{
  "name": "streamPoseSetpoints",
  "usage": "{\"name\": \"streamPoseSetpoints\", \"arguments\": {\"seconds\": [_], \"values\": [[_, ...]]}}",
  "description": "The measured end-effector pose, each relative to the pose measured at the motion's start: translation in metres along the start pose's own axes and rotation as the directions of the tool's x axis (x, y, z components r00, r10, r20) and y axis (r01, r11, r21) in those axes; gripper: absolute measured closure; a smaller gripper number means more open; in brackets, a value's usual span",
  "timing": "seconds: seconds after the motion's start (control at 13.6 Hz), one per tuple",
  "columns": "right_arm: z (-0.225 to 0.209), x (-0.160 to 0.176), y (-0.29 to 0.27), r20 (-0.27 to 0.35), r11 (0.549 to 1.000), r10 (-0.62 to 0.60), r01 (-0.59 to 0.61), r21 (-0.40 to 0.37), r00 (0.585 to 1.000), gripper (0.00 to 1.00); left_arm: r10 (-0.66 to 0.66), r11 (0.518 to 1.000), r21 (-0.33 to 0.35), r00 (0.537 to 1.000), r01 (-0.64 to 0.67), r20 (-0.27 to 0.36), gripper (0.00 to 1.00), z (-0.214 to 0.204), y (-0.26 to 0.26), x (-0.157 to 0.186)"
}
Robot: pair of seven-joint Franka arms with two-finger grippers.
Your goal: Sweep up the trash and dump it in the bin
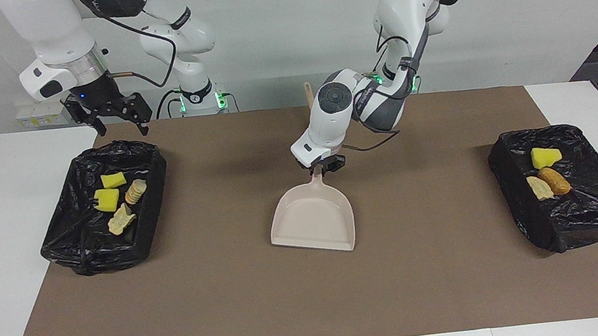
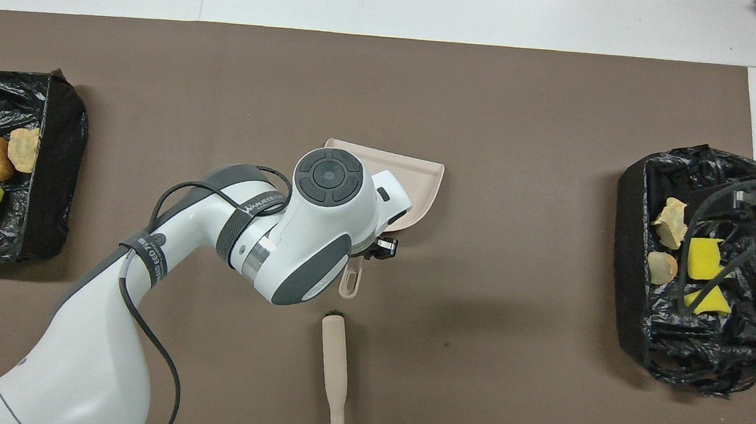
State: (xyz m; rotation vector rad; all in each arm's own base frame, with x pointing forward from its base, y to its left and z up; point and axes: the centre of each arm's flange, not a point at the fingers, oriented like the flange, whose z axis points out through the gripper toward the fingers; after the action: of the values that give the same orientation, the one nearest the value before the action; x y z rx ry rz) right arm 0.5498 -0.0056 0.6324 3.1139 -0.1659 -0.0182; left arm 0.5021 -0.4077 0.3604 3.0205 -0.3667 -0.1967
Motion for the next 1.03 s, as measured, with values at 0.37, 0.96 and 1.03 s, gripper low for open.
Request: {"name": "streamPoseSetpoints", "arguments": {"seconds": [0.37,0.96,1.03], "values": [[0.001,0.001,0.006,0.001,1.000,0.011,-0.011,-0.002,1.000,0.00,-0.010,0.996,0.088,1.000,0.011,-0.012,0.28,-0.026,-0.025,0.003],[0.003,0.000,0.024,0.019,1.000,0.002,-0.002,-0.004,1.000,0.00,-0.095,0.983,0.153,0.995,0.097,-0.022,0.00,-0.109,-0.157,0.007],[0.003,0.000,0.028,0.020,1.000,0.008,-0.008,-0.004,1.000,0.00,-0.074,0.986,0.145,0.997,0.077,-0.021,0.00,-0.130,-0.180,0.001]]}}
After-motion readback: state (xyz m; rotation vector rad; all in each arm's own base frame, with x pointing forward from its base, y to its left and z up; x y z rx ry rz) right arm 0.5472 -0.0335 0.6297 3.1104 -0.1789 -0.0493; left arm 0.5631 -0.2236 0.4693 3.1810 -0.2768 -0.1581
